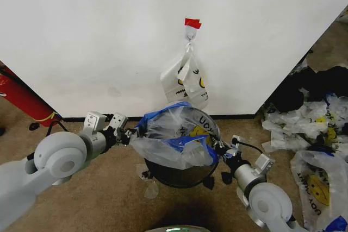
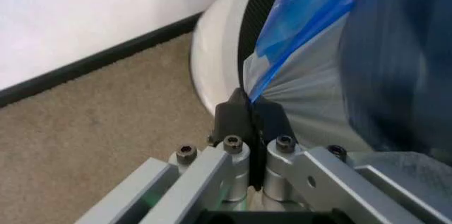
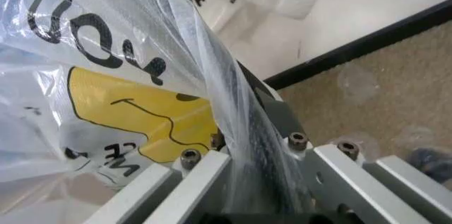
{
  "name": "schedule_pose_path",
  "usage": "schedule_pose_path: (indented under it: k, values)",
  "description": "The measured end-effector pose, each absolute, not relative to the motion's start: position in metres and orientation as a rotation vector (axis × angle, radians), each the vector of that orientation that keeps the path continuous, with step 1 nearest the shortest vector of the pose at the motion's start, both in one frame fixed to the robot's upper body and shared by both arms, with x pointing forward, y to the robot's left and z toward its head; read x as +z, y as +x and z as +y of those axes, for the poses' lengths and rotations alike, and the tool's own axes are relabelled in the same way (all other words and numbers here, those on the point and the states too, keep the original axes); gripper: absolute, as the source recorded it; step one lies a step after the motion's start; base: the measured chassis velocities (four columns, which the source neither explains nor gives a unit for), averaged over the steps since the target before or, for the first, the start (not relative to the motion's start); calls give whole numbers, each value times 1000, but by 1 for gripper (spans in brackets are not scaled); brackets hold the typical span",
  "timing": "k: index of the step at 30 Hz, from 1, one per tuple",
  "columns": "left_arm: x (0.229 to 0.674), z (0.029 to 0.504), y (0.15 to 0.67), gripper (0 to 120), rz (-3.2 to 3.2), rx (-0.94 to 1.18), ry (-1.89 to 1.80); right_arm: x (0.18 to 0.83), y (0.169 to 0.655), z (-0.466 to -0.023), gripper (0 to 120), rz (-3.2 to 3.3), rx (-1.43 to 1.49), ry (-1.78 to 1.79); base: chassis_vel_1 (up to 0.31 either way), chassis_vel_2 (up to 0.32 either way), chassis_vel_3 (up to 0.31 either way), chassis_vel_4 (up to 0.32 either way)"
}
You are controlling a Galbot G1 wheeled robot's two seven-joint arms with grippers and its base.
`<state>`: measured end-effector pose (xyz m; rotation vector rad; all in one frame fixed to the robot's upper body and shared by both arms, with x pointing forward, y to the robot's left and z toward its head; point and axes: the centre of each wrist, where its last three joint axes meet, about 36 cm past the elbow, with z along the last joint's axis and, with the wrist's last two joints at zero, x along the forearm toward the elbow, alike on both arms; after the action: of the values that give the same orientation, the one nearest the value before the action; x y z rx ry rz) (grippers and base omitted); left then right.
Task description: Pick up the garbage bag from the wall and place it over the trash bin.
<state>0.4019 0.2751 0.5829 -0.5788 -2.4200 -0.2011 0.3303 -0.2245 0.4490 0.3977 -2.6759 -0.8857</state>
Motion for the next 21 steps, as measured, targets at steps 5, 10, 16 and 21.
schedule_pose_path:
  k: [5, 10, 16, 21]
  values:
    - [574, 281, 406, 0, -2387, -173, -592, 450, 329, -229, 0, -2663, -927, 415, 0, 0, 0, 0]
    - [568, 286, 407, 0, -2370, -175, -574, 448, 328, -229, 0, -2660, -938, 434, 0, 0, 0, 0]
    - [571, 285, 405, 8, -2389, -187, -565, 448, 332, -228, 0, -2666, -927, 395, 0, 0, 0, 0]
    - [575, 283, 404, 25, -2406, -183, -558, 443, 335, -229, 0, -2668, -899, 354, 0, 0, 0, 0]
